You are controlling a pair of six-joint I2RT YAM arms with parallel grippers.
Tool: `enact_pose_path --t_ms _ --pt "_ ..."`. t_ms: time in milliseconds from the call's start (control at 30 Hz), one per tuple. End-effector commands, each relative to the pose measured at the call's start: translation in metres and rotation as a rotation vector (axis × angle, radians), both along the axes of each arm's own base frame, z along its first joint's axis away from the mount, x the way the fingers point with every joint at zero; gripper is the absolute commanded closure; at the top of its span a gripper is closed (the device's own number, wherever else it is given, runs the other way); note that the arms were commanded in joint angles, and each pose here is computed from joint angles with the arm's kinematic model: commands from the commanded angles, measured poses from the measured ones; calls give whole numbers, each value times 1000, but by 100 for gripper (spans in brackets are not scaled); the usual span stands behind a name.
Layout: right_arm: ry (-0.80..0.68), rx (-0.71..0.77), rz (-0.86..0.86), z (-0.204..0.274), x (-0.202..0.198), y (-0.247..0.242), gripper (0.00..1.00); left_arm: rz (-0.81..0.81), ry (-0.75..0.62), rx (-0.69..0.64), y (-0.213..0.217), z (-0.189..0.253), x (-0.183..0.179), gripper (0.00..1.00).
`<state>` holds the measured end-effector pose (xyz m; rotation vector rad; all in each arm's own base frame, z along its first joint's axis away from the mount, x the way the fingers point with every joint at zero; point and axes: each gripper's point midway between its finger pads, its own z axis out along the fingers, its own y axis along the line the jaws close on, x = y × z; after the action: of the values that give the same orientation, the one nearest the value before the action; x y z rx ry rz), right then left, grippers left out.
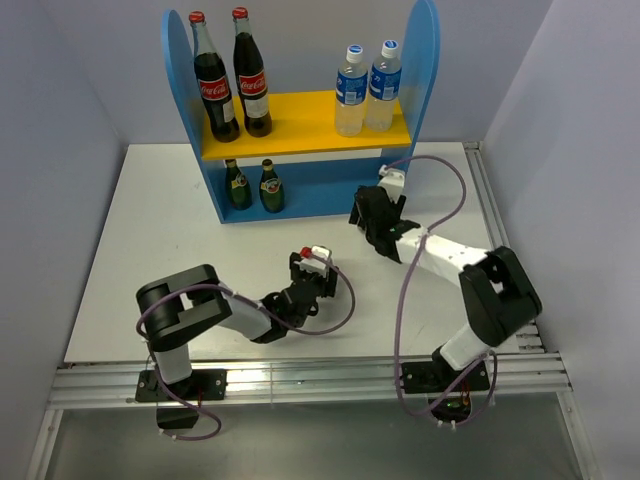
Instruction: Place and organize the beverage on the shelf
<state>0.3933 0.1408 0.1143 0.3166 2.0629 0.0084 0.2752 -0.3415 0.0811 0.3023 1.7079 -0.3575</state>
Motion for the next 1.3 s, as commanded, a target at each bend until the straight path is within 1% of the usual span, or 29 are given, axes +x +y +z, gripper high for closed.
enact_pose_path --t_ms 0,33,67,100,133,167,200,233,300,333,367,533,667,733,767,1033,1267 --pt "-273 129 -55 82 65 14 100 46 -71 -192 5 56 3 100" --pt "-273 123 -56 81 70 15 100 47 -71 -198 7 57 2 100" --pt "-295 127 -62 90 80 18 100 51 -65 -191 12 53 1 100" --pt "-276 110 -64 80 87 19 100 53 -64 -190 15 52 0 100" --pt "-274 105 -67 79 93 19 100 60 -62 -186 20 50 -1 100" --pt "-296 109 -79 87 102 20 100 62 -60 -190 22 50 -1 100" --pt "-281 87 -81 77 109 19 100 64 -61 -196 24 51 -2 100" --pt "-295 89 -84 82 116 21 100 69 -57 -191 29 48 -3 100" --pt "-279 61 -92 71 127 20 100 67 -55 -208 32 51 -4 100" --pt "-290 65 -100 76 134 20 100 70 -51 -205 36 48 -5 100" --pt "-269 50 -102 65 139 19 100 71 -49 -212 38 48 -6 100" --pt "-263 36 -108 60 156 21 100 80 -51 -219 47 47 -7 100" --pt "-228 17 -120 49 158 20 100 82 -53 -225 49 49 -7 100" --pt "-211 28 -126 40 152 18 100 83 -58 -231 50 50 -7 100" --pt "-226 40 -127 45 149 18 100 83 -58 -228 50 49 -7 100" --pt "-202 67 -172 32 131 9 100 82 -55 -232 48 44 -6 100" --pt "-217 15 -164 35 146 9 100 79 -50 -235 49 43 -7 100"
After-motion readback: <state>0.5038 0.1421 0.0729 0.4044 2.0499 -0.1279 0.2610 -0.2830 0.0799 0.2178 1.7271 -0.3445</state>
